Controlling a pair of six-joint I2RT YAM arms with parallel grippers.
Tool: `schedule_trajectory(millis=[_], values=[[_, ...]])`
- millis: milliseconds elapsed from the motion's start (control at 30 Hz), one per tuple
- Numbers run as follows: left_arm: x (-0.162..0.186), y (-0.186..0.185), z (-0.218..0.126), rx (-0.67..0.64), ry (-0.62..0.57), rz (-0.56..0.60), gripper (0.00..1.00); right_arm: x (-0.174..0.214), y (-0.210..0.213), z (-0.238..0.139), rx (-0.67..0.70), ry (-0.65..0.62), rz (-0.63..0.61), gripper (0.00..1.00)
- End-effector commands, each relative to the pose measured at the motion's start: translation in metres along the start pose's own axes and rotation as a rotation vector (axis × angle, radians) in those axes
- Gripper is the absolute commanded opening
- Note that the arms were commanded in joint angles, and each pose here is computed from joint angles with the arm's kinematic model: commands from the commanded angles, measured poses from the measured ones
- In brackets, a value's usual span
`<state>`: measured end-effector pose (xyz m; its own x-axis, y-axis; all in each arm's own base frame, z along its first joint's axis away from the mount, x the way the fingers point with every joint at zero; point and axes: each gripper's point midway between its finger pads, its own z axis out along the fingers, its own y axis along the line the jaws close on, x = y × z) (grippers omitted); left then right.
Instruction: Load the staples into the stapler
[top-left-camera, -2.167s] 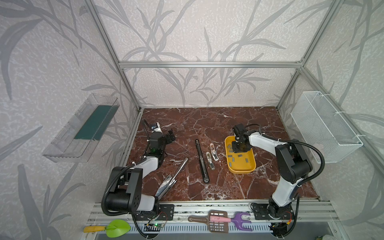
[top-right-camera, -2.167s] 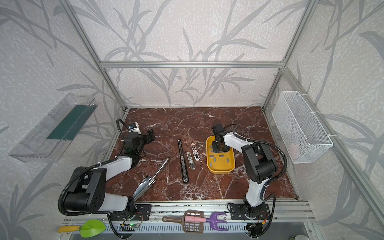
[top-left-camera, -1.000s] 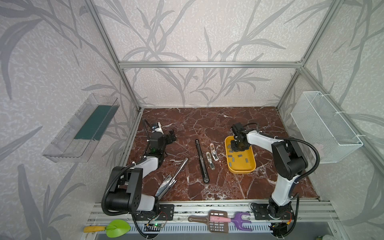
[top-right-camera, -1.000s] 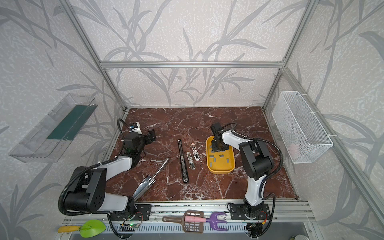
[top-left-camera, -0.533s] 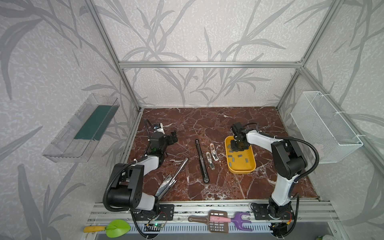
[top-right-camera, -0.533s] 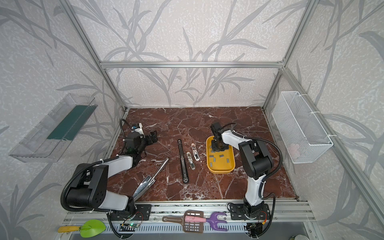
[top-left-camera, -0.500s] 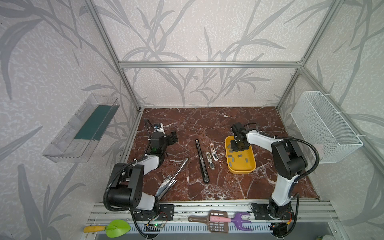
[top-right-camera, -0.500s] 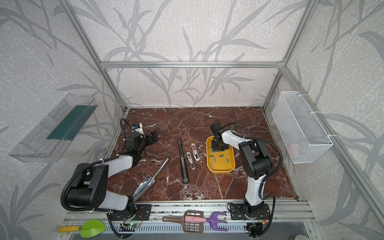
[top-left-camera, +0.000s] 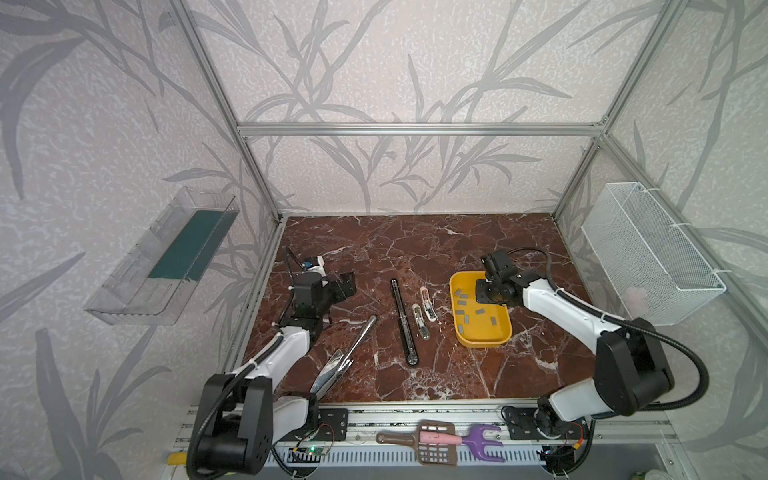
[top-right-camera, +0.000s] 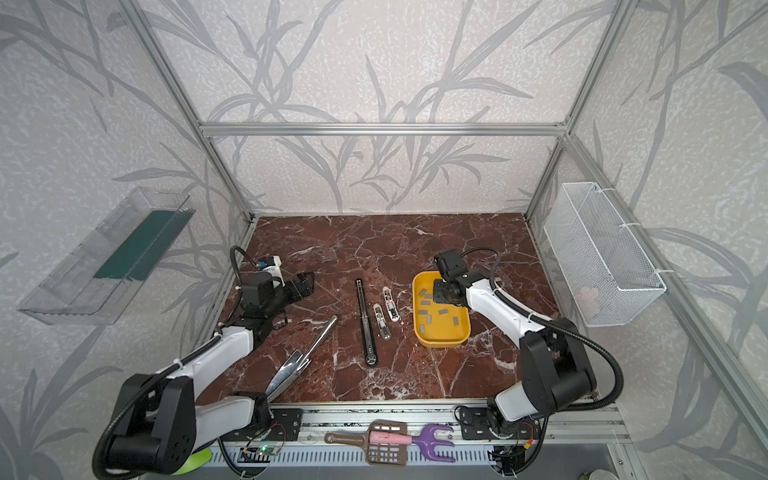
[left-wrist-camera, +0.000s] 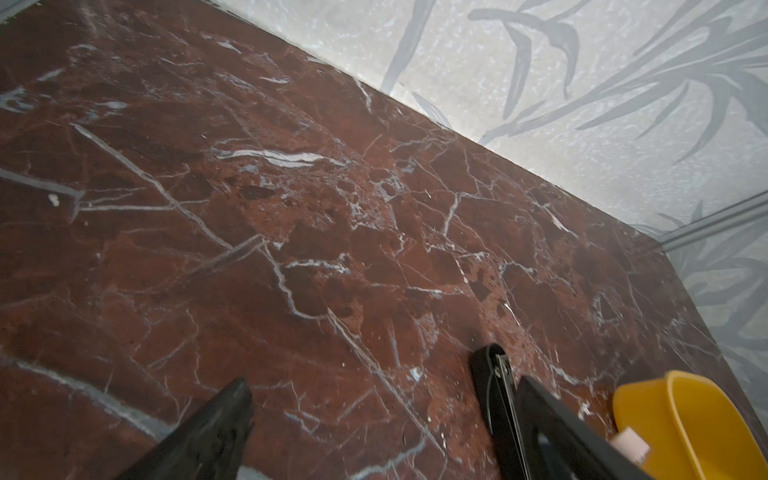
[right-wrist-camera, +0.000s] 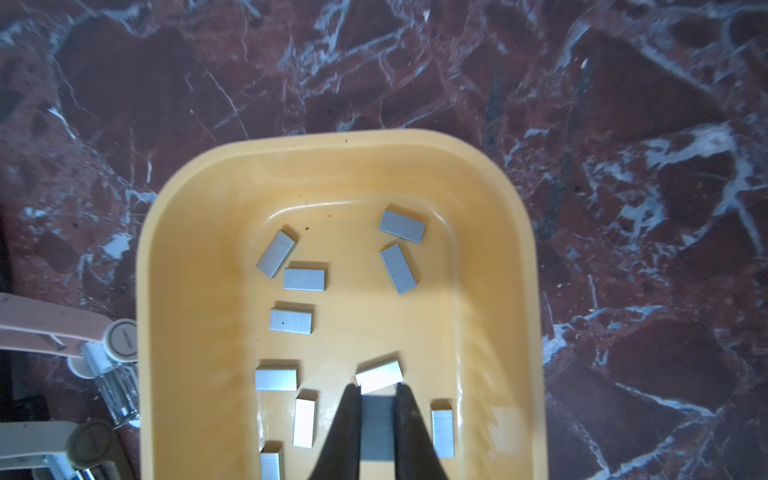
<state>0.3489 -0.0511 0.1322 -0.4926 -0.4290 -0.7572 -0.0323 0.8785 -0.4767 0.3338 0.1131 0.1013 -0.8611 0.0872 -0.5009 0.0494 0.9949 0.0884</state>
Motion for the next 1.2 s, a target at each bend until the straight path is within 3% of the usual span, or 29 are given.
schedule_trajectory(millis=[0,133,233,433,500,600,667,867,1167], values=[[0.027,-0.011,-0.018,0.086,0.055,-0.062,0.98,-0.006,-0.005,-0.01,0.02,-0.073,0.021,0.09],[0.038,-0.027,-0.042,0.203,-0.019,-0.111,0.98,-0.009,-0.013,-0.035,0.041,-0.118,0.078,0.03],[0.045,-0.034,-0.058,0.242,-0.011,-0.112,0.99,-0.017,0.007,-0.063,-0.051,-0.153,0.072,0.03],[0.061,0.002,-0.091,0.035,0.017,-0.082,0.99,-0.017,0.048,-0.106,-0.094,-0.231,-0.094,0.02],[0.062,0.01,-0.1,0.024,-0.038,-0.19,0.99,-0.01,0.06,-0.107,-0.143,-0.277,-0.109,0.03],[0.061,-0.002,-0.116,0.127,-0.107,-0.13,0.99,-0.002,0.082,-0.111,-0.254,-0.303,-0.15,0.05],[0.067,0.009,-0.12,0.049,-0.061,-0.141,0.99,0.0,0.075,-0.114,-0.163,-0.334,-0.176,0.05],[0.086,-0.034,-0.097,0.27,0.112,-0.117,0.99,0.017,0.096,-0.113,-0.175,-0.377,-0.243,0.03],[0.083,-0.043,-0.106,0.327,0.059,-0.087,0.99,0.039,0.133,-0.098,-0.263,-0.341,-0.277,0.02]])
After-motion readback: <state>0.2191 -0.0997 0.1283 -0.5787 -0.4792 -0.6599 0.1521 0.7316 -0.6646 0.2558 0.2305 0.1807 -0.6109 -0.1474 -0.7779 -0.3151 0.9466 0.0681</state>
